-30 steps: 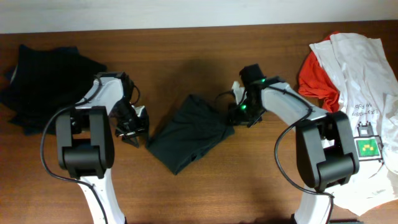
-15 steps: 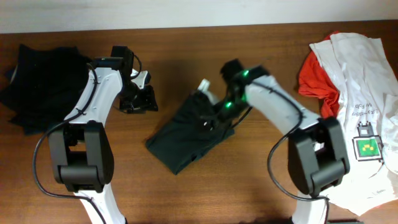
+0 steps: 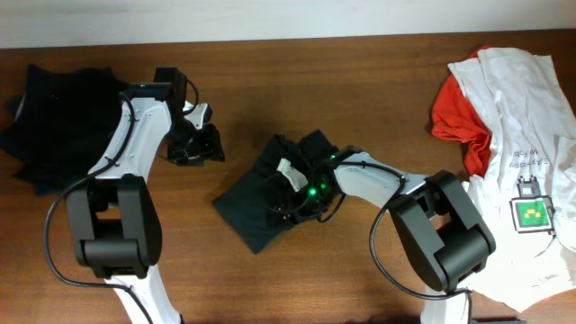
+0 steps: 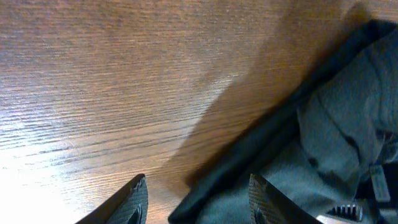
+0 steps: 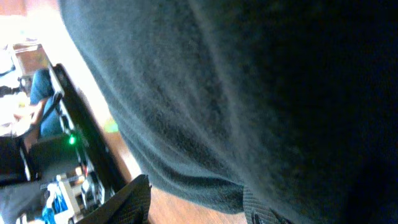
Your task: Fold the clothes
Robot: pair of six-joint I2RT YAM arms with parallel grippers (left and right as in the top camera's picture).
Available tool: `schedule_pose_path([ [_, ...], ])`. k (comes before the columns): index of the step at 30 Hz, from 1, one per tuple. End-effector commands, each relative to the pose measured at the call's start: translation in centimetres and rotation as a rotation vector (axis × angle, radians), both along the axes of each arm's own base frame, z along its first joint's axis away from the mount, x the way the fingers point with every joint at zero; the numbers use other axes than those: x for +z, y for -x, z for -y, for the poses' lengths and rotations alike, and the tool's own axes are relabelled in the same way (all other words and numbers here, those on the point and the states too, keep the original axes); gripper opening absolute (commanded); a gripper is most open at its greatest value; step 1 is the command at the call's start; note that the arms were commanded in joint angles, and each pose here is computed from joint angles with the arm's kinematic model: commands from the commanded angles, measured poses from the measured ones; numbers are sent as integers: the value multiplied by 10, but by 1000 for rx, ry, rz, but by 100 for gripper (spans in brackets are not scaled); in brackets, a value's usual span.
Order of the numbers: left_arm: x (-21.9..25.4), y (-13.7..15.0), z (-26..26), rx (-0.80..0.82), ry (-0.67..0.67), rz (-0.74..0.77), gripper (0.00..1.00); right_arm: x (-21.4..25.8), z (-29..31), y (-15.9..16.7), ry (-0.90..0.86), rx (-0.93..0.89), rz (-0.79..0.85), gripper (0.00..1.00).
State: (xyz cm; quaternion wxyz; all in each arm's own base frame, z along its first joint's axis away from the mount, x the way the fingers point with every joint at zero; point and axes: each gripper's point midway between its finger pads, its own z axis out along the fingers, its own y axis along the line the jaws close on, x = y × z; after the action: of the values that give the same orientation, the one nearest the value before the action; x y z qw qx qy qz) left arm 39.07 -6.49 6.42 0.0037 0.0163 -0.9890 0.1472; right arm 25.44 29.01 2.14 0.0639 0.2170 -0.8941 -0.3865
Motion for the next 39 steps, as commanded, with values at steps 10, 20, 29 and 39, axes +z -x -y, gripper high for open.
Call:
schedule_pose_path([
  [10, 21, -17, 34, -160, 208, 147, 81, 57, 77, -33, 292, -126, 142, 59],
  [20, 3, -41, 97, -456, 329, 336, 99, 132, 161, -39, 405, -330, 186, 61],
  [29, -73, 9, 153, -517, 467, 76, 70, 131, 163, -36, 418, -328, 176, 61],
  [39, -11, -69, 106, -465, 276, 270, 0, 122, 202, -40, 636, -354, 225, 60],
])
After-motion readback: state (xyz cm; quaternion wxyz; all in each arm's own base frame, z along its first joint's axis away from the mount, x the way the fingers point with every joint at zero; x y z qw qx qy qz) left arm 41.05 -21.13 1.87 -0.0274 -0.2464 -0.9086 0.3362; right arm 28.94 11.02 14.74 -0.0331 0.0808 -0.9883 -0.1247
